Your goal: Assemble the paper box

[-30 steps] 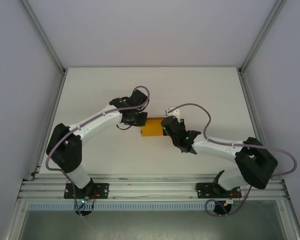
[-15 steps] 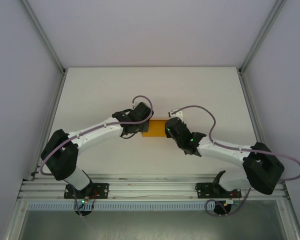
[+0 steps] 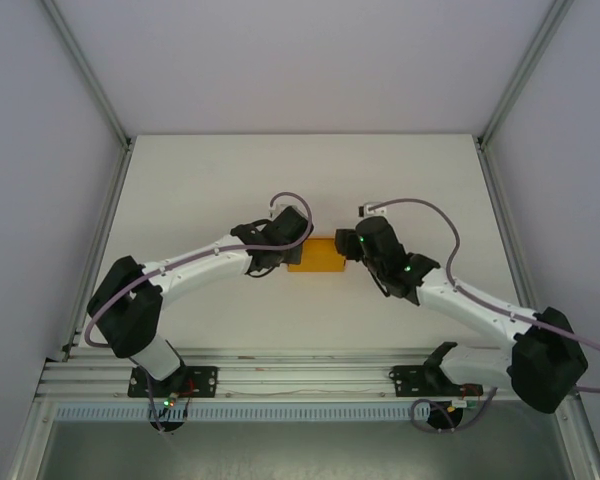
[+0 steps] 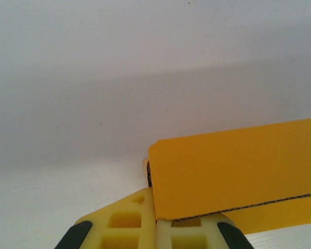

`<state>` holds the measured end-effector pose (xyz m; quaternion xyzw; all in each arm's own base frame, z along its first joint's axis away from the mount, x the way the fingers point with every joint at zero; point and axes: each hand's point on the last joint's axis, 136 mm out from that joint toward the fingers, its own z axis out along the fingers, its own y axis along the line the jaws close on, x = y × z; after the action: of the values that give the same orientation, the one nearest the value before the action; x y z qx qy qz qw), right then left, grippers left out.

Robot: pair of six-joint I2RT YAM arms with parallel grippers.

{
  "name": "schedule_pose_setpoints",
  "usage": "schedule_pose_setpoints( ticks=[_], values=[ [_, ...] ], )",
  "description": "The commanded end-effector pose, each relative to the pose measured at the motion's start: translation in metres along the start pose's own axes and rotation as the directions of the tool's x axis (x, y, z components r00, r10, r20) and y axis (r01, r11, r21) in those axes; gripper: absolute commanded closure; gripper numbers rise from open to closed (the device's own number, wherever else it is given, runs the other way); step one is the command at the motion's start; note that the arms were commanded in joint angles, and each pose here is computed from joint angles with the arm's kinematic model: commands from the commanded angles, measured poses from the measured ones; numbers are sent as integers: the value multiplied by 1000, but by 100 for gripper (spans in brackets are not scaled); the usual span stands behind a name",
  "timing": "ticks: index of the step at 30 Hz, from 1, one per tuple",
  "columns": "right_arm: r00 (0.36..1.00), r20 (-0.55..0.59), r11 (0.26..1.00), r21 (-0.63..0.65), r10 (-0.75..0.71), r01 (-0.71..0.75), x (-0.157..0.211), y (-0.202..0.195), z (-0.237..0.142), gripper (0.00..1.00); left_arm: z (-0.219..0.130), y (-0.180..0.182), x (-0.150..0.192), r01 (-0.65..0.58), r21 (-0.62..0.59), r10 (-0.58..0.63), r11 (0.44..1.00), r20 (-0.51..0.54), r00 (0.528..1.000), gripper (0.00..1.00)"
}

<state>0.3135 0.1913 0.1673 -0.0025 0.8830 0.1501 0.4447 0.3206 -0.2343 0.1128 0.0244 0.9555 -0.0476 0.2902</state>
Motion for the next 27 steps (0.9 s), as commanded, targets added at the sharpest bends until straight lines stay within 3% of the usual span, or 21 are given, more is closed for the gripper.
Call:
schedule_pose_setpoints(
  ticks=[1, 10, 16, 27],
  values=[
    [996, -65, 998, 35, 56, -54, 4, -9, 12, 45, 25, 25, 74, -102, -90, 75, 991, -258, 963, 100],
    [981, -172, 995, 69, 89, -78, 47, -24, 31, 56, 17, 19, 62, -155, -79, 133, 985, -230, 964, 100],
    [964, -243, 993, 79, 105, -88, 75, -31, 33, 59, -11, 1, 35, -215, -5, 211, 977, -167, 963, 67],
    [945, -305, 989, 126, 114, -78, 107, -43, 38, 67, -38, -17, 21, -270, 93, 283, 958, -183, 942, 45]
  ],
)
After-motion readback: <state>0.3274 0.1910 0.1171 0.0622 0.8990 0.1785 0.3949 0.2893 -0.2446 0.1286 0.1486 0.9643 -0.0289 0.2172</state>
